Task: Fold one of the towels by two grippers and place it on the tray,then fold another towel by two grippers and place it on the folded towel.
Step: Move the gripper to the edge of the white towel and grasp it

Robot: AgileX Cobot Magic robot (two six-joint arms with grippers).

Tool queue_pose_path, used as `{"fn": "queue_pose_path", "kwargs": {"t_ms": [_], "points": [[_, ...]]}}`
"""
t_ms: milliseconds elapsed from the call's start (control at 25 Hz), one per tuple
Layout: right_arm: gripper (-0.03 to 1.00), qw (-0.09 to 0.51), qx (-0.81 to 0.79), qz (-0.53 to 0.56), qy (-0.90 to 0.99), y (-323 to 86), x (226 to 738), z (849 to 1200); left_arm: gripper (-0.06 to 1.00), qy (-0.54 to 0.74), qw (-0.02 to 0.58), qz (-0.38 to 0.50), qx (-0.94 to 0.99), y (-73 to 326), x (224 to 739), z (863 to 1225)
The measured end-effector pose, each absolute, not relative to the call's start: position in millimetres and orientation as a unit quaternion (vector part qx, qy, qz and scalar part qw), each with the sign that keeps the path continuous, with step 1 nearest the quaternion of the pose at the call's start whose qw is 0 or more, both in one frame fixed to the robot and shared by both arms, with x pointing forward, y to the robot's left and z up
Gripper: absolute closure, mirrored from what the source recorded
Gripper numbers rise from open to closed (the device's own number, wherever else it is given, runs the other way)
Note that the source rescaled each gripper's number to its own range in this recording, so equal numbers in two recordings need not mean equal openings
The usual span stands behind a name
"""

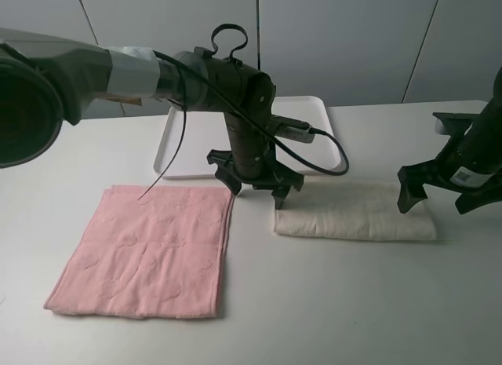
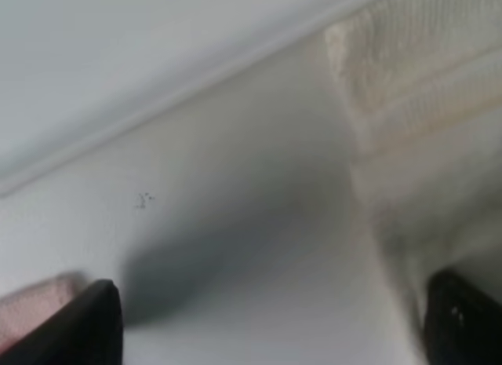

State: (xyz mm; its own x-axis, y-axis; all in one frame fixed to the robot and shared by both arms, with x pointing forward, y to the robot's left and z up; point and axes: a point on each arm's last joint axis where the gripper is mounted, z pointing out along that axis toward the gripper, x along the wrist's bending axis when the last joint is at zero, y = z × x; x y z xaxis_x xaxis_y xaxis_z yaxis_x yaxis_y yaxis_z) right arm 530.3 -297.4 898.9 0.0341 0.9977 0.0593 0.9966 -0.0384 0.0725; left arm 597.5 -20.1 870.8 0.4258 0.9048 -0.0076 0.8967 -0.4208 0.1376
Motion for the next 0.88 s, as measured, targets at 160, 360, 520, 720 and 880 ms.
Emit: {"fn": "queue_pose_path", "kwargs": {"t_ms": [160, 360, 520, 720, 880], "points": [[0.01, 0.002, 0.719, 0.044, 0.694, -297, 530, 899, -0.04, 0.535, 0.047, 0.024, 0.843, -24, 600, 870], [0.01, 0.002, 0.719, 0.044, 0.694, -297, 530, 899, -0.04, 0.533, 0.046, 0.019, 0.845, -25, 600, 869], [0.01, 0.008, 0.720, 0.049, 0.693, -297, 531, 899, -0.04, 0.531, 0.046, 0.018, 0.846, -25, 600, 869], [0.03, 0.015, 0.719, 0.055, 0.692, -298, 538, 903, -0.04, 0.532, 0.047, 0.017, 0.845, -24, 600, 869], [0.08, 0.004, 0.719, 0.045, 0.694, -298, 544, 901, -0.04, 0.532, 0.048, 0.017, 0.845, -25, 600, 869]]}}
